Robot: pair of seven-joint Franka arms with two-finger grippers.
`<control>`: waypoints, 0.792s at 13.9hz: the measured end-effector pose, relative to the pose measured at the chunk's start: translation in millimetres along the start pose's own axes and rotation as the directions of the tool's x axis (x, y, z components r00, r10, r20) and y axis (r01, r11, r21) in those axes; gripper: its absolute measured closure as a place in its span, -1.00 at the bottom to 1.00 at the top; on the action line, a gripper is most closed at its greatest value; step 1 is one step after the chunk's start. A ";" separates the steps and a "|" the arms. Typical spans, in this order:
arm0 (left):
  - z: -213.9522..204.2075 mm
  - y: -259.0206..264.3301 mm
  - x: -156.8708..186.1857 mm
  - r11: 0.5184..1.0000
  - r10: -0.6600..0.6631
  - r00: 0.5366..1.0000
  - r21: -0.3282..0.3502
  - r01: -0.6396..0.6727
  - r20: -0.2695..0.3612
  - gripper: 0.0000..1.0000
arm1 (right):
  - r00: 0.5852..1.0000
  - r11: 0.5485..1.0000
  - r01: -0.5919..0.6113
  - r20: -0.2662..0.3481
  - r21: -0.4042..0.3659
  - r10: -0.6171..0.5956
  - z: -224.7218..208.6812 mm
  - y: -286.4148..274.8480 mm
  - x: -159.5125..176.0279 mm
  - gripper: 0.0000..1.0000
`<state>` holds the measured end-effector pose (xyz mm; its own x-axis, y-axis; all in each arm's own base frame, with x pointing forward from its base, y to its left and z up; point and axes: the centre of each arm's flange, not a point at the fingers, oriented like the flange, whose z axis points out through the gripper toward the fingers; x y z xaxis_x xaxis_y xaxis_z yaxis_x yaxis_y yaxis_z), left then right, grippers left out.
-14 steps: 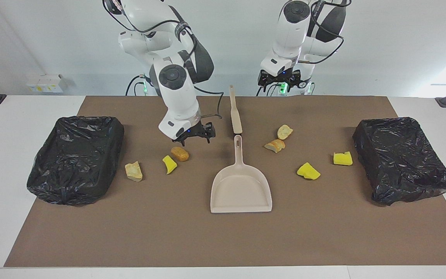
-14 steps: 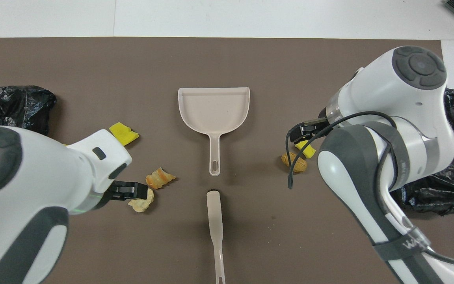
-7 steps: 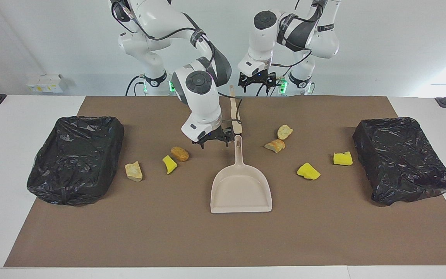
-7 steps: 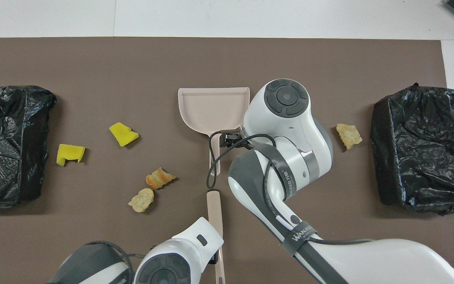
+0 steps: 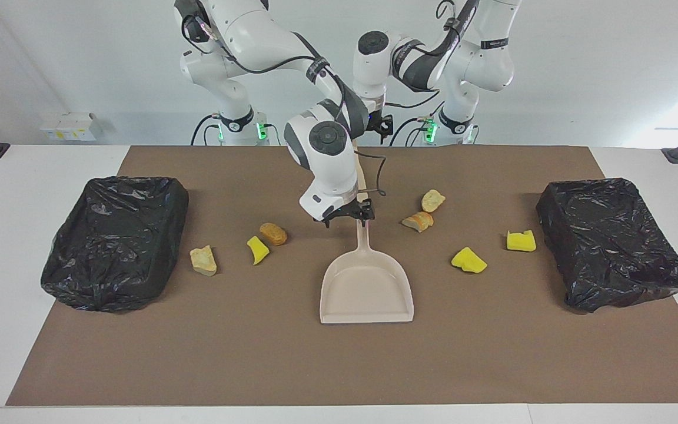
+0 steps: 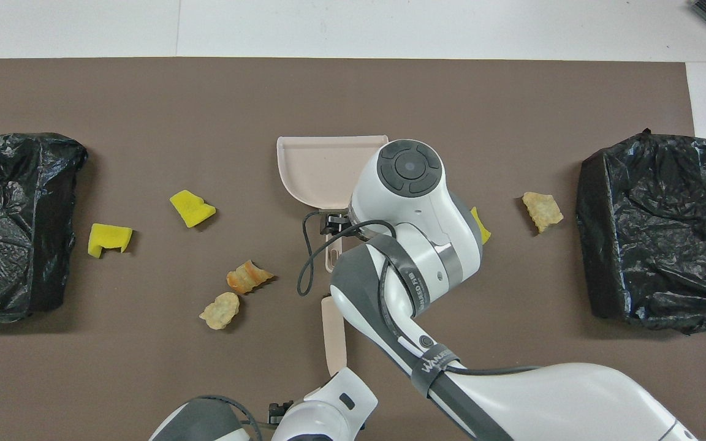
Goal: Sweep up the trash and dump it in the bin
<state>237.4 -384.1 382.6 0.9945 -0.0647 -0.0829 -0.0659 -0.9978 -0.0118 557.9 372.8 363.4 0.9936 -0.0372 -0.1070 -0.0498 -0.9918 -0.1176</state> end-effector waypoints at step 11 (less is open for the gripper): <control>27.5 15.7 -10.5 0.996 -0.085 0.995 -0.022 0.086 0.052 -1.00 | 0.999 0.999 0.040 -0.033 -0.003 -0.040 6.1 -26.4 -8.2 -0.15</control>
<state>223.7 -398.6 356.0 0.9908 0.0215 -0.1336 0.0220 -0.9998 0.0025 550.5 400.0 361.4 0.9976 -0.0015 -0.0697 -0.0098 -0.9928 -0.1192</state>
